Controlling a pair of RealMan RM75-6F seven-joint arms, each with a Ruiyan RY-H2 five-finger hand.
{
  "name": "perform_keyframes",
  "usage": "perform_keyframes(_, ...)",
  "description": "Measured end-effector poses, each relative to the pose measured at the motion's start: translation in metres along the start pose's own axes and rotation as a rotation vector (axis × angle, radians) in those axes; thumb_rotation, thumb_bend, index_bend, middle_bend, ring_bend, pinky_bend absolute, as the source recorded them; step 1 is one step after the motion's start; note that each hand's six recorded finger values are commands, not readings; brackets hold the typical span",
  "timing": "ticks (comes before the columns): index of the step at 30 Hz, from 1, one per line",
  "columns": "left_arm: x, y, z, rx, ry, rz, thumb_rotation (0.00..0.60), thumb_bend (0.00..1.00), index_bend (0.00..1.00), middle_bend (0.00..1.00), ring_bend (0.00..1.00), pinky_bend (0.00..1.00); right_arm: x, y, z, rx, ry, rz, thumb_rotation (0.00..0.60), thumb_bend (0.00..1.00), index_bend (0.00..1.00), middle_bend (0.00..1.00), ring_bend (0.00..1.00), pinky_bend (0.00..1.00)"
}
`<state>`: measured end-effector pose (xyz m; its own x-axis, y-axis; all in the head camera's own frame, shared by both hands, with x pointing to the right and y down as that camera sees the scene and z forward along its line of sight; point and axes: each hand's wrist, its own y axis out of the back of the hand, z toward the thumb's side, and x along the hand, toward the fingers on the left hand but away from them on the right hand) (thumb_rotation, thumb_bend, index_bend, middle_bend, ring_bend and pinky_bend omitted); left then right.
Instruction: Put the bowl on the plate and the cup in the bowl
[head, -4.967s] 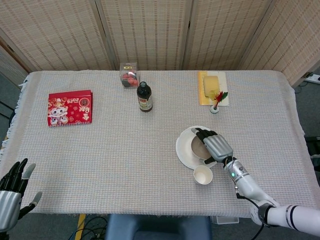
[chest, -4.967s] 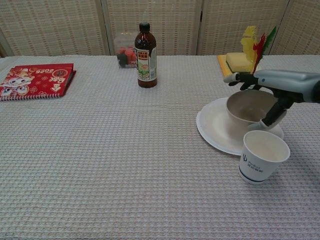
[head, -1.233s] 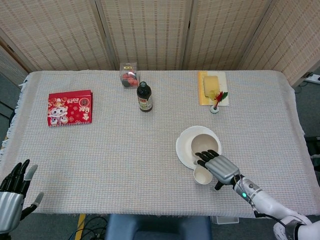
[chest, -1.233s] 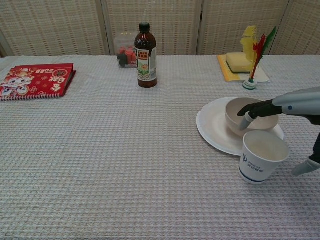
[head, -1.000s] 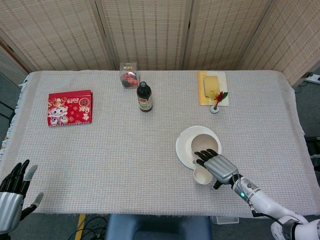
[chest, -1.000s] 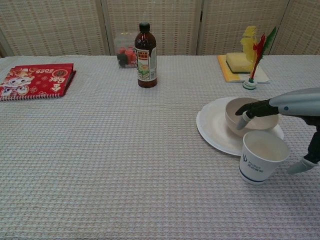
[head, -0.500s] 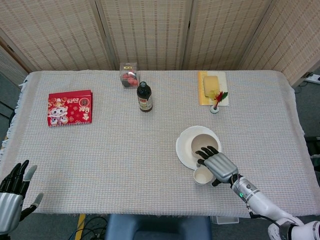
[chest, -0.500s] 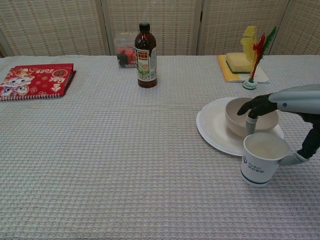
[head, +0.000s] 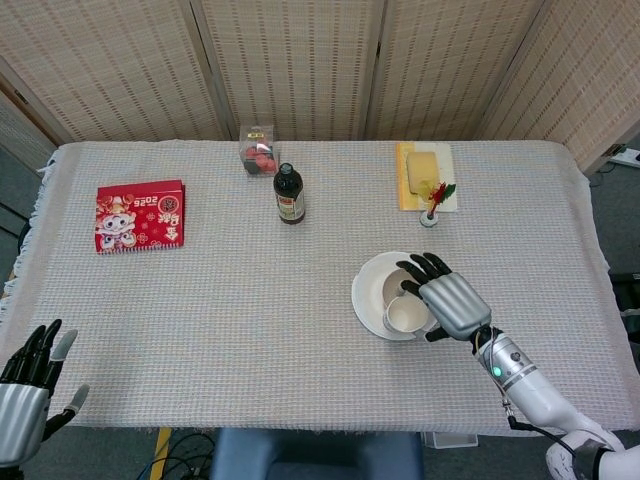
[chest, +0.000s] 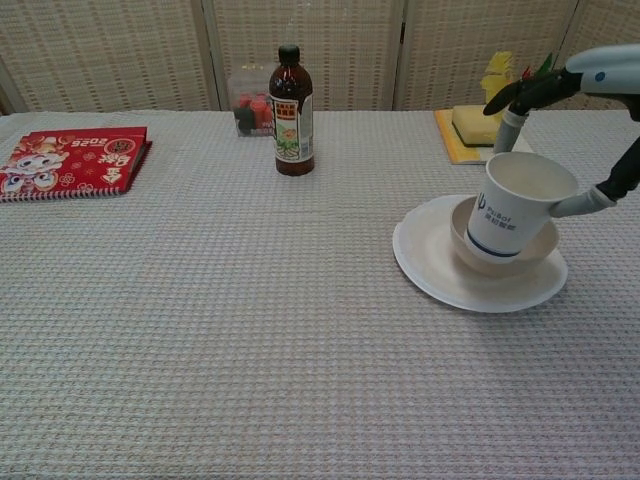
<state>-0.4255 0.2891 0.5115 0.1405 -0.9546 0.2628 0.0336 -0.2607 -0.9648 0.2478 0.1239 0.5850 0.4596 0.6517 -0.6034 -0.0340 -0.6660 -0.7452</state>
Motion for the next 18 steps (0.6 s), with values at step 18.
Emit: perform_keyframes(18,0.002,-0.003,0.000,0.005,0.002,-0.012,0.600,0.31,0.00,0.00,0.00,0.26,-0.011,0.005,-0.045,0.027,-0.134,0.002,0.600,0.21,0.53,0.08,0.00,0.00)
